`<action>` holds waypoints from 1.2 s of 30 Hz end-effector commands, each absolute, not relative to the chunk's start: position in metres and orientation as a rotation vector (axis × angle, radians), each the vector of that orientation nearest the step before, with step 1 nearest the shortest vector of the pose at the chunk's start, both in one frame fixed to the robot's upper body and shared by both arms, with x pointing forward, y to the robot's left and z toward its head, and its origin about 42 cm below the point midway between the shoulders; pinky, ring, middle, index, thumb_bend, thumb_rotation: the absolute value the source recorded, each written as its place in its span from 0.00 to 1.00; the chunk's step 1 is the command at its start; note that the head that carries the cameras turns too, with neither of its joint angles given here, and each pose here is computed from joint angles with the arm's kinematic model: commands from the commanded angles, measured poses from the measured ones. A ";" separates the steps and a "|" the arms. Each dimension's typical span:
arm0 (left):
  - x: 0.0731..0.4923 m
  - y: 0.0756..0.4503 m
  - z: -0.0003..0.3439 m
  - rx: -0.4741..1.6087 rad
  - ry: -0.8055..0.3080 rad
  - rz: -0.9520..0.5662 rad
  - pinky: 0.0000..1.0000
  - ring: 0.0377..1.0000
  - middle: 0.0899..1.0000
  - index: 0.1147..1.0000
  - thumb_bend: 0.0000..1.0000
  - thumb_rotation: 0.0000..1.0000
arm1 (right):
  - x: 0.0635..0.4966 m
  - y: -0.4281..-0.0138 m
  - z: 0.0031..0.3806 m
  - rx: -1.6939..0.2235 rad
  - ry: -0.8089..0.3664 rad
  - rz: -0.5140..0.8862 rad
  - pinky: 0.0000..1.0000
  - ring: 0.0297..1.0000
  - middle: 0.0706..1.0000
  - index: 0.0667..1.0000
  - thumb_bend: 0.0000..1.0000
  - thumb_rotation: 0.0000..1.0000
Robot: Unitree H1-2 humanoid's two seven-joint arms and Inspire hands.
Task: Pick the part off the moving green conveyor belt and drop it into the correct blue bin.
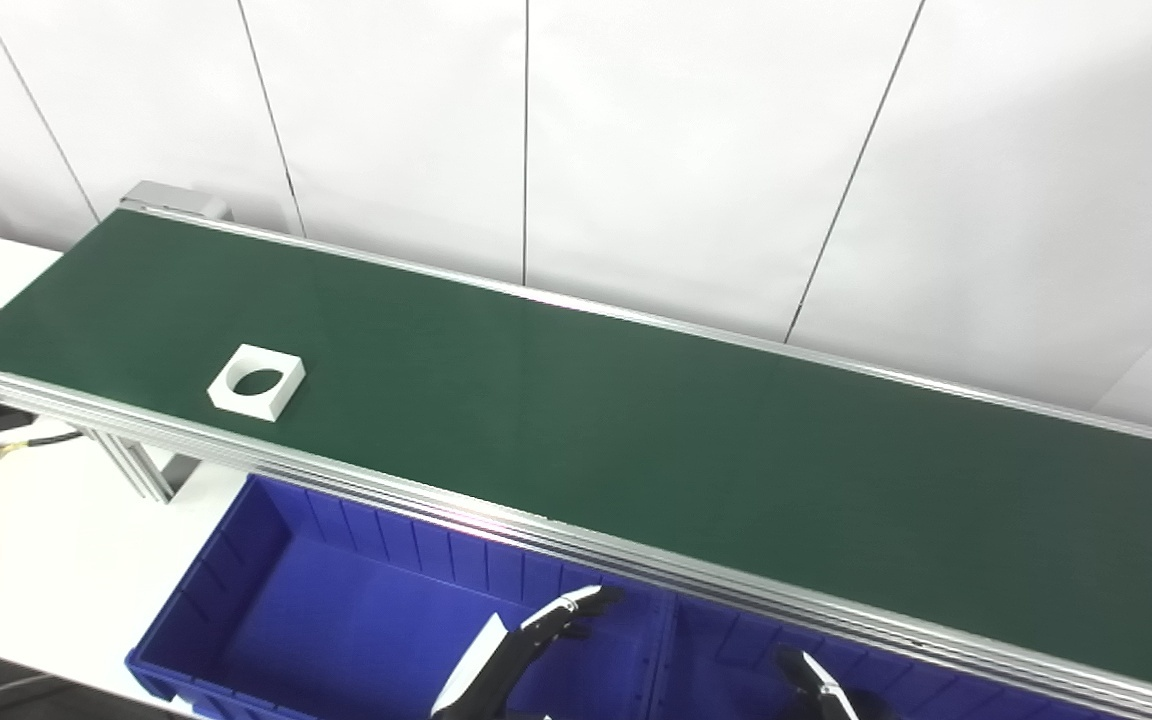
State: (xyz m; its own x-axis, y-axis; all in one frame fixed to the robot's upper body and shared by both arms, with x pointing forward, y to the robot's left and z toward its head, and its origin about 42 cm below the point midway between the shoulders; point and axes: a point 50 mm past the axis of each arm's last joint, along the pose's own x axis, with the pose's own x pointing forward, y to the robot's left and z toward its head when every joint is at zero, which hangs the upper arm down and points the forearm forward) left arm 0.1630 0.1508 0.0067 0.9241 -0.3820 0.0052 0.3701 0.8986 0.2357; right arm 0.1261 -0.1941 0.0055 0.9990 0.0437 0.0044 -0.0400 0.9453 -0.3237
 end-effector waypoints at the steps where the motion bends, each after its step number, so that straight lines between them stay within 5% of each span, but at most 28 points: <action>1: 0.171 0.151 0.014 0.229 -0.110 -0.386 0.80 0.86 0.88 0.81 0.73 0.49 | 0.130 -0.193 0.013 -0.286 -0.073 0.037 0.84 0.85 0.82 0.82 0.61 0.64; 14: 0.173 0.154 0.022 0.222 -0.141 -0.377 0.81 0.87 0.88 0.81 0.74 0.46 | 0.131 -0.192 0.014 -0.287 -0.080 0.033 0.84 0.84 0.82 0.81 0.60 0.64; 36: 0.227 0.205 0.085 0.275 -0.356 -0.284 0.84 0.89 0.90 0.85 0.74 0.59 | 0.137 -0.196 0.013 -0.282 -0.080 0.034 0.82 0.84 0.82 0.81 0.65 0.63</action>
